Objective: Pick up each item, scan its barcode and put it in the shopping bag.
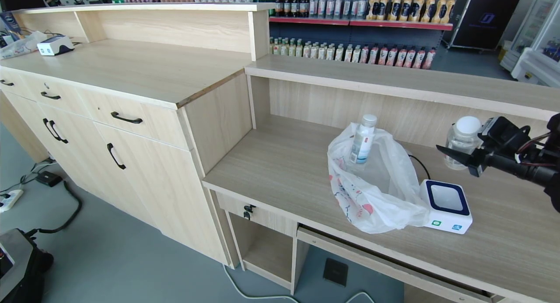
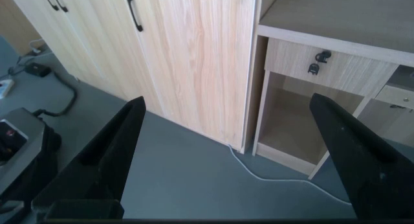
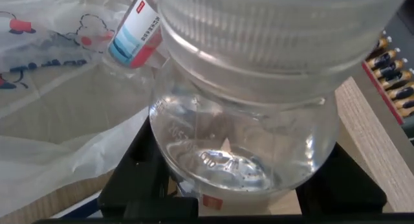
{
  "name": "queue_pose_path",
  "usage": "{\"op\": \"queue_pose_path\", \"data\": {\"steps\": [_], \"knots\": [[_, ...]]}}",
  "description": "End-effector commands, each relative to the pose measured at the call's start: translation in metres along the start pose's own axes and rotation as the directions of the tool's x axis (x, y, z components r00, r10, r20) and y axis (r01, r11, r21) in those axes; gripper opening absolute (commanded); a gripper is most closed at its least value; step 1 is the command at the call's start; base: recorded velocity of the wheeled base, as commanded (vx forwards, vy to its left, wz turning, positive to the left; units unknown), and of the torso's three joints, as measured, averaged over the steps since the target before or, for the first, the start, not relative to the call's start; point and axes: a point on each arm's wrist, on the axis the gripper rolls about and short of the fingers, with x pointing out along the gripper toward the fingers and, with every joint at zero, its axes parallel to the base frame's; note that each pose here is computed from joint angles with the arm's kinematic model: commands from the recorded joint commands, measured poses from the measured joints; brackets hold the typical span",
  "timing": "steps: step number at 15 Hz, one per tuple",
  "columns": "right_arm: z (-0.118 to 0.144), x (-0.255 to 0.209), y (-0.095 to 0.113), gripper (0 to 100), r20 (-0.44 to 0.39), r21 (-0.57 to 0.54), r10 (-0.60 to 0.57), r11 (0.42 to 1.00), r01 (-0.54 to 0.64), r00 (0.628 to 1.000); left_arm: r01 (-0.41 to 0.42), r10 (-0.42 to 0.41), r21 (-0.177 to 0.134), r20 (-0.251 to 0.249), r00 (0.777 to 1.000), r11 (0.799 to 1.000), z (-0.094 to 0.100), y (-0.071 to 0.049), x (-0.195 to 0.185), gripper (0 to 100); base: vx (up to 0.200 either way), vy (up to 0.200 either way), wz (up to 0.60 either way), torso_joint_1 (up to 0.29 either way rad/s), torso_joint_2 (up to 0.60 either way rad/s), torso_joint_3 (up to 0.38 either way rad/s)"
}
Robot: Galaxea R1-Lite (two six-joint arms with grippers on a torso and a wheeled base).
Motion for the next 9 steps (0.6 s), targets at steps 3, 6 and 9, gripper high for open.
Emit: {"op": "queue_pose_path", "data": {"steps": [3,6,9], "knots": [[-0.009,0.007,0.005,0,0.023,-0.013,0.000,1.000,0.000,1.000,-0.002,0.002,0.000,0.000,1.000,1.000,0.000,0.000,0.000,100,0.000,0.000,0.00,0.000,0.00,0.000],[-0.015,0.010,0.009,0,0.044,-0.049,0.011,0.999,-0.008,0.999,-0.002,0.002,0.000,0.000,1.000,1.000,0.000,0.000,0.000,100,0.000,0.000,0.00,0.000,0.00,0.000],[-0.021,0.013,0.013,0,0.058,-0.076,0.038,0.997,-0.034,0.998,-0.002,0.002,0.000,0.000,1.000,1.000,0.000,0.000,0.000,100,0.000,0.000,0.00,0.000,0.00,0.000]]}}
